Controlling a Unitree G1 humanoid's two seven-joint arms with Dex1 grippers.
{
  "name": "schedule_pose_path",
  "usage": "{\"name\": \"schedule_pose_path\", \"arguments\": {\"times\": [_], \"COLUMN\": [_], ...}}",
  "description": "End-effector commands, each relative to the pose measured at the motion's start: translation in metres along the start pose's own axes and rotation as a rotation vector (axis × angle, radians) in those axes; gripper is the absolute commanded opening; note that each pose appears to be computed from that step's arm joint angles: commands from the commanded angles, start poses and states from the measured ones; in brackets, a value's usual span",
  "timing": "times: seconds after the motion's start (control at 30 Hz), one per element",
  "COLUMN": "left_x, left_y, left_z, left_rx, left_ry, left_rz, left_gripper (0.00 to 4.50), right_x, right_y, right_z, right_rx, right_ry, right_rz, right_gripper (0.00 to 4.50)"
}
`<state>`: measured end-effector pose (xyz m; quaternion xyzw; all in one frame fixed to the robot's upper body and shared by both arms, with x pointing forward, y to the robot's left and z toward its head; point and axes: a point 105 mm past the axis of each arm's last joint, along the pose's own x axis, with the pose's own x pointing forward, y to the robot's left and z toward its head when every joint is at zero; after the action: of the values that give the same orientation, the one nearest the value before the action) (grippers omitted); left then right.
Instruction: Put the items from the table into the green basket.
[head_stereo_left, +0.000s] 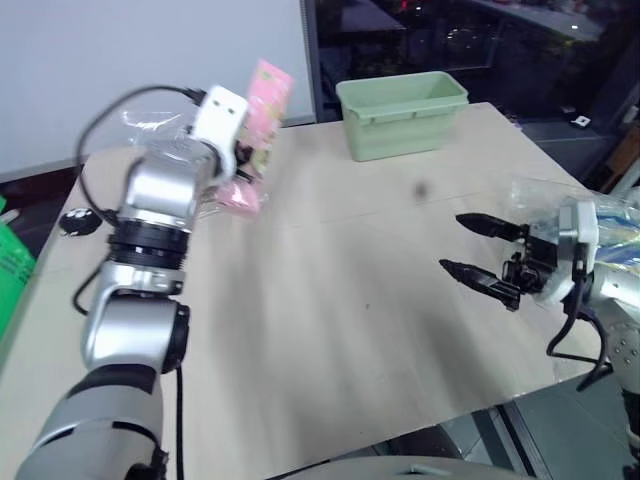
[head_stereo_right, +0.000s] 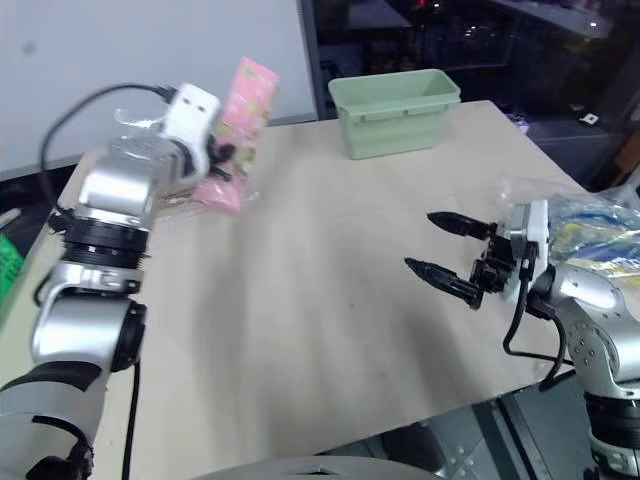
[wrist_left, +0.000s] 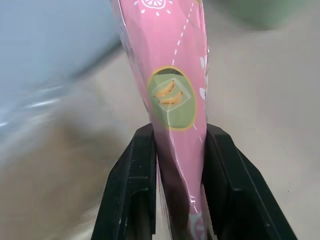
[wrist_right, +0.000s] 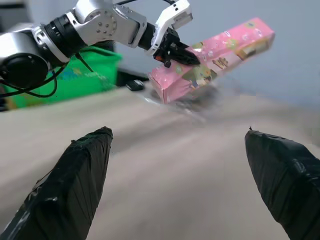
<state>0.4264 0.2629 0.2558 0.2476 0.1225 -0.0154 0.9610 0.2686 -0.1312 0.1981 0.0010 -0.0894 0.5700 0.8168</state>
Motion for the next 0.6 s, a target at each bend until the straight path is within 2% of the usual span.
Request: {"name": "schedule_pose_path", "arguments": {"times": [0.03,0.07,0.13,0.27,0.37,0.6], "left_x": [-0.026,-0.037,-0.057,-0.087,-0.102,-0.117], "left_y": [0.052,0.08,0.115,0.152,0.169,0.194], "left_z": [0.016,0.004,-0.012,-0.035,-0.049,-0.078], "left_rx": [0.037,0.063,0.102,0.142,0.157,0.181], "left_ry": [-0.059,-0.022,0.033,0.111,0.151,0.225], "left_rz": [0.155,0.236,0.342,0.449,0.504,0.572], "left_gripper": [1.19,1.19,1.19,1.19,1.19,1.19], "right_x": [0.023,0.035,0.051,0.073,0.081,0.086], "right_y": [0.001,0.001,0.0,-0.002,-0.002,-0.002], "right_z": [0.004,0.005,0.008,0.014,0.017,0.019], "right_rx": [-0.008,-0.008,-0.009,-0.014,-0.015,-0.011], "right_ry": [-0.015,-0.026,-0.04,-0.071,-0.09,-0.106], "right_rz": [0.077,0.115,0.165,0.209,0.233,0.248], "right_gripper": [4.5,4.5,4.5,4.5,4.5,4.5]}}
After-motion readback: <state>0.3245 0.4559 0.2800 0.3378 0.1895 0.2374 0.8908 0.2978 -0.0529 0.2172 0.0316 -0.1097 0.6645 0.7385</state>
